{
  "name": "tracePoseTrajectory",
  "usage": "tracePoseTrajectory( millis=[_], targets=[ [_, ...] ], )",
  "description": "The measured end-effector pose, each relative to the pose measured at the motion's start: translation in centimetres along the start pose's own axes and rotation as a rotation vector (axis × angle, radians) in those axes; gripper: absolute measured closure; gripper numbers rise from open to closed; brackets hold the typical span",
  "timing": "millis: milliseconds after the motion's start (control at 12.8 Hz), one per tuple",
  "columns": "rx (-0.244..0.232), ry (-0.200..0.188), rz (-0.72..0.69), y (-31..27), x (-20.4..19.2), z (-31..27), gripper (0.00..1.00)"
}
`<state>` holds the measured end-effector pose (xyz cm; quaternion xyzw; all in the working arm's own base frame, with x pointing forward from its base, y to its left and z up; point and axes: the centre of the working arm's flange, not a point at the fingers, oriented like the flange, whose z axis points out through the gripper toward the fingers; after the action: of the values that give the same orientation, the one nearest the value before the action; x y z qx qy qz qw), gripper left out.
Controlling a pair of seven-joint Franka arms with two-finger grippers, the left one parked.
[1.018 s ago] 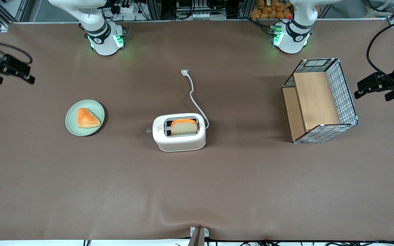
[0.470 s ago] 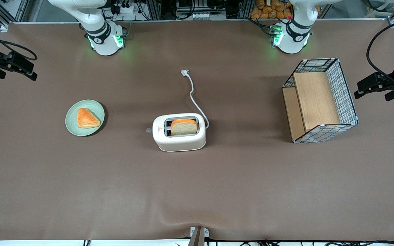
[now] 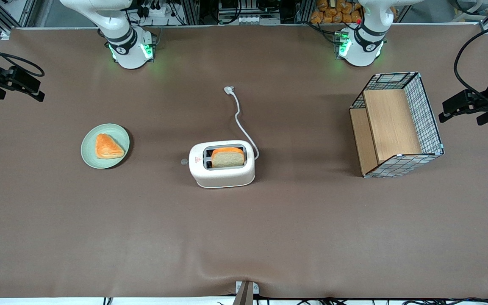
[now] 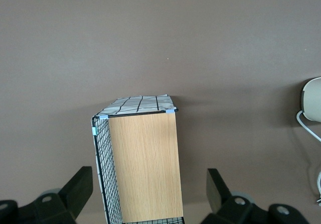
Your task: Press toaster button with right arm
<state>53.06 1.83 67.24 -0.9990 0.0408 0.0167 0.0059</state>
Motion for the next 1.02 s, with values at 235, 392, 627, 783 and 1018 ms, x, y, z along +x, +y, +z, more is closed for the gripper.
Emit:
tracePoseTrajectory(
  millis=[235,392,627,783,1018],
  targets=[
    [-0.002,0.001,0.006,0.3,0.07,0.02,0.0],
    [-0.002,0.001,0.006,0.34,0.08,0.01,0.0],
    [-0.002,0.003,0.007,0.35,0.1,0.01,0.0],
    [-0.002,0.003,0.011,0.61,0.2,0.07,0.0],
    [-0.001,0.003,0.018,0.93,0.35,0.16,0.0]
  ],
)
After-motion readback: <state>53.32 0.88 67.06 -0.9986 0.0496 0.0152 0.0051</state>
